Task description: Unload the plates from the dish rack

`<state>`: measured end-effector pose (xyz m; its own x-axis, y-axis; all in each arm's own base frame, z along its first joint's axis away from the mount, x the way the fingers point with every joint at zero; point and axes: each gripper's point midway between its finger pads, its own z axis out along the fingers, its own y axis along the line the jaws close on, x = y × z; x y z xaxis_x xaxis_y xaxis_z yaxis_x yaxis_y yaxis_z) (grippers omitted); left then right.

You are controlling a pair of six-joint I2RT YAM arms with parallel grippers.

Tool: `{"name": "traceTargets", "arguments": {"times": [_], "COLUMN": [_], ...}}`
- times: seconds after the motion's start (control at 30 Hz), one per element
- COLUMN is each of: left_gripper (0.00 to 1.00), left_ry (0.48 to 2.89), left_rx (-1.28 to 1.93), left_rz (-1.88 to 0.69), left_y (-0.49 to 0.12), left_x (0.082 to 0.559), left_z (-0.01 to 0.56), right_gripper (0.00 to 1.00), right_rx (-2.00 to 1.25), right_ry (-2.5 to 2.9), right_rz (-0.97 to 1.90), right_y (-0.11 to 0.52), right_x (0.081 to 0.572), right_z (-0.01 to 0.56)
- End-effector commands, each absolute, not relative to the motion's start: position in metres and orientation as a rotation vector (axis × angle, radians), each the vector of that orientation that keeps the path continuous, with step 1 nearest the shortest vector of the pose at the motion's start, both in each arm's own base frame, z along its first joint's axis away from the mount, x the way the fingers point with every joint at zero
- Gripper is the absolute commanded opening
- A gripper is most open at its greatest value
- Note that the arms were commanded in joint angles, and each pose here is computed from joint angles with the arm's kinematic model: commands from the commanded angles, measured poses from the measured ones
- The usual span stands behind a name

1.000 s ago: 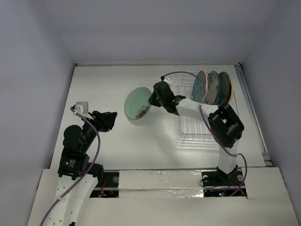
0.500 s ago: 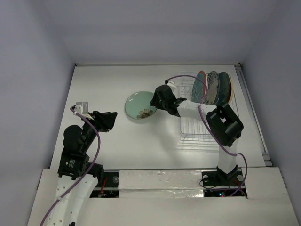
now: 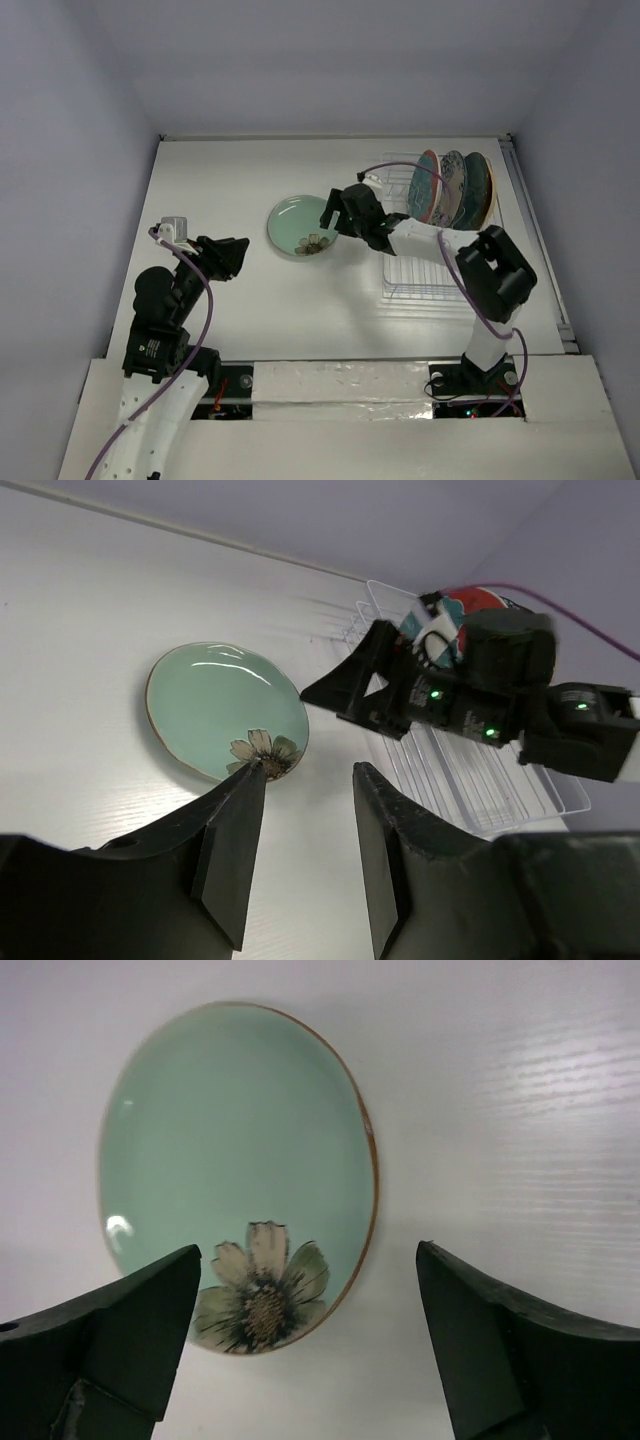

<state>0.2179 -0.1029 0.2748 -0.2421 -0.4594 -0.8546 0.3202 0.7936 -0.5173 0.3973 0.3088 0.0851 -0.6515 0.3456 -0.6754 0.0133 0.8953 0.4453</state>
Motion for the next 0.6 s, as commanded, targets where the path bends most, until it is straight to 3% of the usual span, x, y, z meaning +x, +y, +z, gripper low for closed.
{"name": "traceTargets", "arguments": {"times": [0.0, 0.03, 0.13, 0.17, 0.2, 0.33, 0.43, 0.5, 0.57], "left_gripper": [0.38, 0.38, 0.38, 0.38, 0.38, 0.38, 0.38, 0.38, 0.38], "left_ry": [1.598, 1.598, 1.598, 1.601, 1.598, 1.597, 1.599, 1.601, 1.601], "left_rx": [-0.088, -0.089, -0.086, -0.088, -0.088, -0.076, -0.074, -0.073, -0.072], "left_rz": [-0.751, -0.753, -0.753, -0.753, -0.754, -0.762, -0.764, -0.765, -0.767], "left_y": [-0.105, -0.105, -0.105, -0.106, -0.106, -0.107, -0.108, -0.108, -0.109], "left_x": [0.216, 0.216, 0.216, 0.216, 0.216, 0.215, 0.216, 0.216, 0.216], "left_z": [0.294, 0.294, 0.294, 0.293, 0.294, 0.294, 0.294, 0.294, 0.294], "right_gripper": [0.91, 0.87, 0.37, 0.10, 0.01, 0.00, 0.10, 0.48, 0.78], "right_rx": [0.212, 0.216, 0.203, 0.203, 0.205, 0.302, 0.377, 0.391, 0.390], "right_ry": [2.030, 1.977, 1.904, 1.880, 1.901, 1.884, 1.887, 1.906, 1.916], "right_rz": [0.613, 0.621, 0.527, 0.478, 0.412, 0.126, -0.075, -0.167, -0.214], "right_y": [0.306, 0.298, 0.270, 0.252, 0.239, 0.161, 0.106, 0.082, 0.071], "right_x": [0.404, 0.400, 0.394, 0.389, 0.384, 0.385, 0.386, 0.385, 0.386], "right_z": [0.179, 0.206, 0.239, 0.256, 0.255, 0.263, 0.261, 0.256, 0.253]}}
